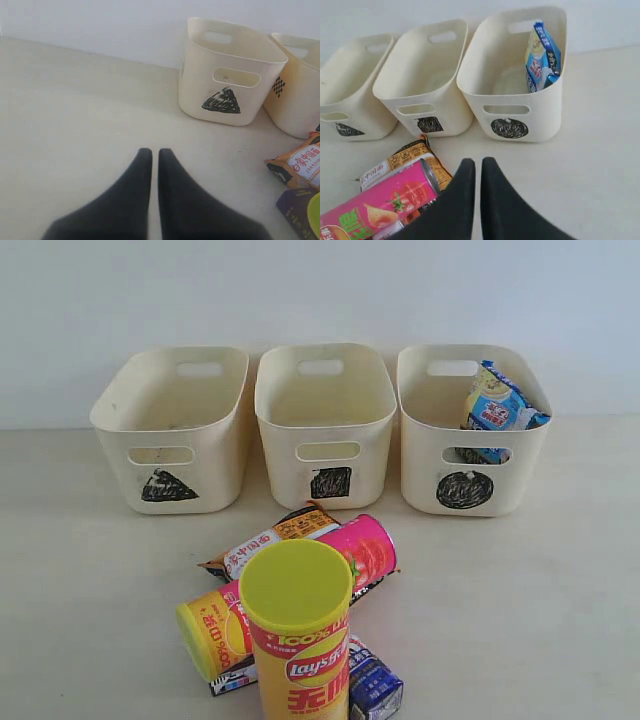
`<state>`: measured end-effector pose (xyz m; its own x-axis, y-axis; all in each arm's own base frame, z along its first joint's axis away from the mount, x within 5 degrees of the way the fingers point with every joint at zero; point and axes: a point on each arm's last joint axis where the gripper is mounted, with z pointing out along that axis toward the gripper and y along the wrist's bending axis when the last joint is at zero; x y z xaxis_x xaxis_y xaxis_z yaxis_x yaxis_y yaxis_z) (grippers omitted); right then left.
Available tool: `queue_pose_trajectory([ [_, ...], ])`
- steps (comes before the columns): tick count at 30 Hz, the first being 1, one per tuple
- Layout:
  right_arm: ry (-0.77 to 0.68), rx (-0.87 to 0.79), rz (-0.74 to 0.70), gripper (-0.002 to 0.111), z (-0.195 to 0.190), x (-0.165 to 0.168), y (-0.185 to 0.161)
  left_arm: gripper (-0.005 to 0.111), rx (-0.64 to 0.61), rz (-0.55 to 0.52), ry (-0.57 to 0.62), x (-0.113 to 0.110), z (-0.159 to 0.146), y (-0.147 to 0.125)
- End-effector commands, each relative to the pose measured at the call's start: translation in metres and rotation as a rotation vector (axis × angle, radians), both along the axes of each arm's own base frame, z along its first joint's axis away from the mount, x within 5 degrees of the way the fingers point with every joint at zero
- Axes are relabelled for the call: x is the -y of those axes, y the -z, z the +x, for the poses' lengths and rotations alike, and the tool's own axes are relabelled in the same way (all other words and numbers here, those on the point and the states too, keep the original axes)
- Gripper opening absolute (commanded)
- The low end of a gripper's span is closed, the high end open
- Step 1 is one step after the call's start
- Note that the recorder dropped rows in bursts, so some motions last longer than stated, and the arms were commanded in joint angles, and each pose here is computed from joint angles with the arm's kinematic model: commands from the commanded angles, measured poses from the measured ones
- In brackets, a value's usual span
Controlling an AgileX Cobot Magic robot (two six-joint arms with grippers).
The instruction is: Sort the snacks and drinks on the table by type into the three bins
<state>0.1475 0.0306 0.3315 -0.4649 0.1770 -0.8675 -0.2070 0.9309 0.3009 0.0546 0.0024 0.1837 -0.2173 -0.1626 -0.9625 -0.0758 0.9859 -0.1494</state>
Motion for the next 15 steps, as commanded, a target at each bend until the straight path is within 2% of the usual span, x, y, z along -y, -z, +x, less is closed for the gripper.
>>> queue_pose_trajectory([
  [1, 0.019, 0.142, -0.004, 0.0, -0.04, 0.003, 0.002, 0.004, 0.022, -0.001, 0.0, 0.0, 0.0, -0.003],
  [7, 0.07, 0.356, -0.039, 0.0, -0.08, 0.009, 0.016, 0.004, 0.022, -0.001, 0.0, 0.0, 0.0, -0.003],
  [11, 0.106, 0.423, -0.037, 0.0, -0.091, 0.012, 0.031, 0.004, 0.022, -0.001, 0.0, 0.0, 0.0, -0.003],
  [15, 0.121, 0.439, -0.103, 0.0, -0.091, 0.014, 0.051, 0.004, 0.022, -0.001, 0.0, 0.0, 0.0, -0.003],
])
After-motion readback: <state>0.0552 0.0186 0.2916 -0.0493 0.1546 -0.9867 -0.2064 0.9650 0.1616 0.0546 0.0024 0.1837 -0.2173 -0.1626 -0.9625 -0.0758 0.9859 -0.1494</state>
